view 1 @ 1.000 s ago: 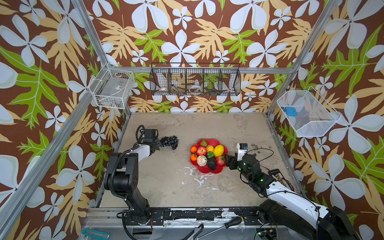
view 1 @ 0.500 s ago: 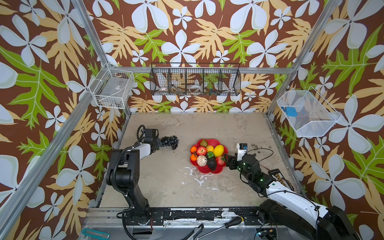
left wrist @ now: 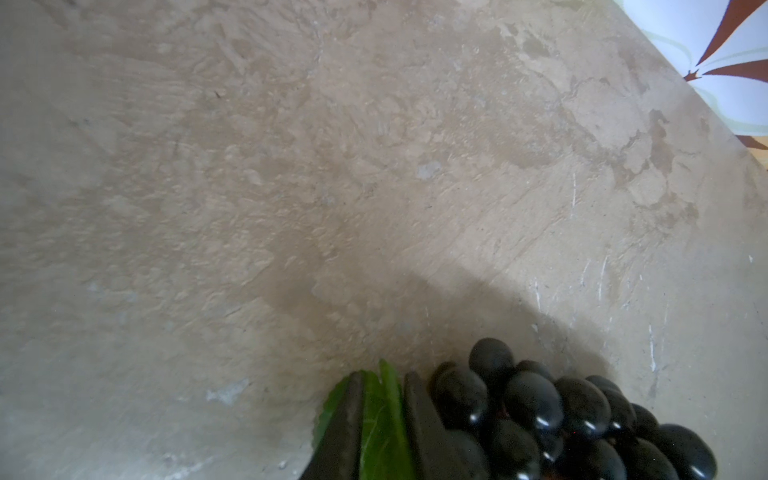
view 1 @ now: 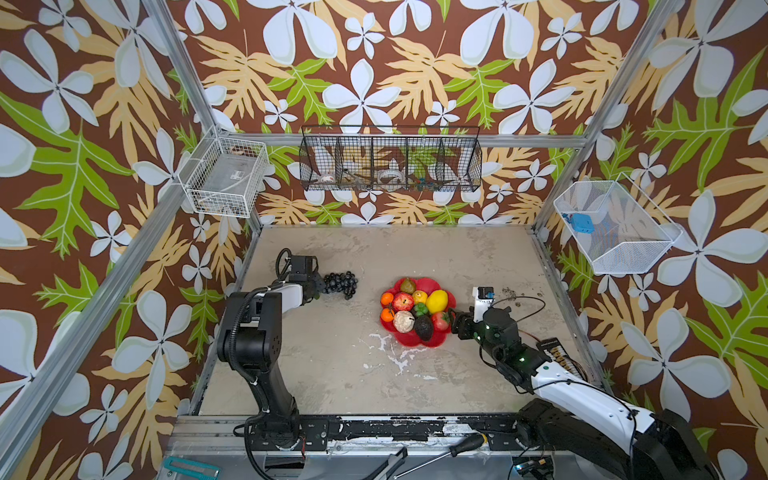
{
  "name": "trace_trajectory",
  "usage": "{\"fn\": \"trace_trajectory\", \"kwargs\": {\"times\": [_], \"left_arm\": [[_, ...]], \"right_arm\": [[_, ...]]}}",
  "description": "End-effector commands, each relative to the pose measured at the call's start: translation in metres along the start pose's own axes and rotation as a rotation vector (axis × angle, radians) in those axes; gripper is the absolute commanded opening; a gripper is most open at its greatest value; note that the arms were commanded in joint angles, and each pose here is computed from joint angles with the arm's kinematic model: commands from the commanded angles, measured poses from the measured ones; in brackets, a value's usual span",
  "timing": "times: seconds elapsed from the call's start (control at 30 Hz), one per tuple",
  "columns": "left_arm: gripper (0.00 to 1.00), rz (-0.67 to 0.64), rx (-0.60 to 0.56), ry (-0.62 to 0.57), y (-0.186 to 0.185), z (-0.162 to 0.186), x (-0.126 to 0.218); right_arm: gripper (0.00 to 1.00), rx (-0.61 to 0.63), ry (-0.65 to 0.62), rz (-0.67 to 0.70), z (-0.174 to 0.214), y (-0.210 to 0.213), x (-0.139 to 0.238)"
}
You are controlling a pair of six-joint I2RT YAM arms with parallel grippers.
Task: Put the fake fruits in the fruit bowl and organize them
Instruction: 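Lift the dark grapes and carry them toward the red plate with the left gripper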
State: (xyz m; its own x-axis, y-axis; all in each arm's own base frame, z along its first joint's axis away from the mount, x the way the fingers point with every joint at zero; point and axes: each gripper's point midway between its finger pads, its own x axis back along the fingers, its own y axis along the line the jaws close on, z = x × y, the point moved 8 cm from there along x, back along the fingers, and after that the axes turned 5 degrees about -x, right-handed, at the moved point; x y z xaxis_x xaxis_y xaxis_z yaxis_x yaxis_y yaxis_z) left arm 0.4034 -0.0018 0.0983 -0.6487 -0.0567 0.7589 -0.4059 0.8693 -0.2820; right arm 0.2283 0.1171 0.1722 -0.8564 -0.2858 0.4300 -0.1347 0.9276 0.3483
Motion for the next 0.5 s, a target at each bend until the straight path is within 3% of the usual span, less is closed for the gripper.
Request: {"fn": "trace_trajectory", "kwargs": {"times": [0.0, 0.47], "left_arm": [[0.2, 0.024, -0.01, -0.007, -0.004, -0.003, -0.002], [0.03, 0.118, 0.012, -0.024, -0.012, 0.013, 0.026]], "right_arm": [[0.74, -0.014, -0.02, -0.013, -0.006, 0.004, 0.0], [0.73, -0.013, -0.013, -0.011, -0.005, 0.004, -0.002]]}}
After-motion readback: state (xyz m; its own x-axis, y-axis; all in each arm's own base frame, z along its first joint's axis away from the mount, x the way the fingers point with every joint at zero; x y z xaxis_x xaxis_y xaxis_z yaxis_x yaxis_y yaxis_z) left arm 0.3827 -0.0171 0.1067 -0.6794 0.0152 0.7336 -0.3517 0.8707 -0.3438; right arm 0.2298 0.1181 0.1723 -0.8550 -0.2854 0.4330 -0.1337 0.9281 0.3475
